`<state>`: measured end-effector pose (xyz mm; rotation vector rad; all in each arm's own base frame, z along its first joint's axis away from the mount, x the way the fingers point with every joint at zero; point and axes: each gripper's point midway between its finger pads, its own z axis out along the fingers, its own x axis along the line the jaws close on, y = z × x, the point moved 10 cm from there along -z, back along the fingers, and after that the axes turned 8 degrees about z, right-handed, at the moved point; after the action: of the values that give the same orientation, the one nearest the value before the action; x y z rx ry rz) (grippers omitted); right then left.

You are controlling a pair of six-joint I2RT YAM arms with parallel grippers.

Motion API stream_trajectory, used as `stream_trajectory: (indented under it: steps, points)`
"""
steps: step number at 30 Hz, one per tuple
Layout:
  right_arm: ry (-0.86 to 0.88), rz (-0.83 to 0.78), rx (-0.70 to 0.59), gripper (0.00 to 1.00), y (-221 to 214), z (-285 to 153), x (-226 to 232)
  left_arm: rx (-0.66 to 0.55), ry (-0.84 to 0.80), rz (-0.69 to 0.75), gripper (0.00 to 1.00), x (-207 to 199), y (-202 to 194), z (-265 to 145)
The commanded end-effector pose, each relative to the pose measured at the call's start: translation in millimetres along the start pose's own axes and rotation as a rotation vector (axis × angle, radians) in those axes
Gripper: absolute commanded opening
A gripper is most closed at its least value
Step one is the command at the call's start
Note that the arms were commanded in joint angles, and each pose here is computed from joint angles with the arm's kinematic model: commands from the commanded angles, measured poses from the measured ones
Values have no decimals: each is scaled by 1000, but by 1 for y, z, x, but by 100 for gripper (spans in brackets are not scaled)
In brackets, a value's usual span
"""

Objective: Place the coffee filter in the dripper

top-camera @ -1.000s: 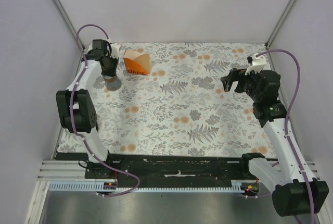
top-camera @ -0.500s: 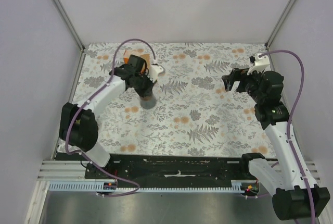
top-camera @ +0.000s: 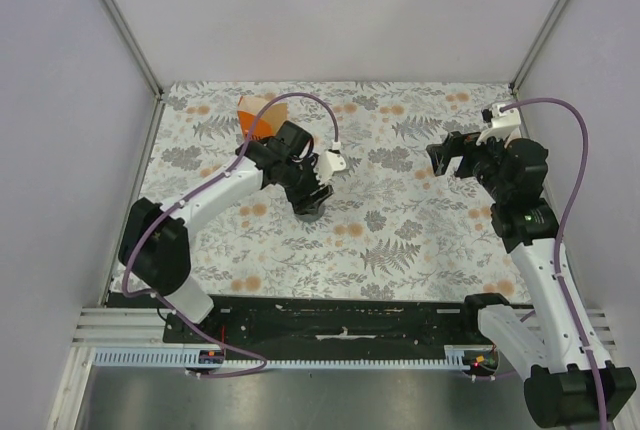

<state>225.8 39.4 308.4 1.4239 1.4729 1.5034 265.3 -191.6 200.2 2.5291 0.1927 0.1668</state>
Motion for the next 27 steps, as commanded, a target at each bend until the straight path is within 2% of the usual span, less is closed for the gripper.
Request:
stream_trajectory:
  steps: [1,5,8,12,14,20,24,27]
  points:
    - [39,-28,-62,98,19,-7,9,-75,69,29,71,3,21,-43]
    - [47,-30,-64,98,20,-10,11,-115,210,-97,76,25,20,-103]
    - [50,-37,-70,98,20,-11,12,-107,344,-265,86,45,-10,-149]
    - [56,-36,-68,98,20,-9,12,105,552,-511,89,60,-86,-189]
    - [65,-32,-60,98,20,-7,13,204,587,-617,89,55,-130,-201]
    - [76,-28,-47,98,19,-4,14,455,649,-876,90,33,-240,-217]
    - [76,-27,-43,98,18,-3,14,497,613,-951,90,22,-277,-205]
    - [78,-29,-42,98,19,-3,15,568,650,-961,90,22,-295,-195]
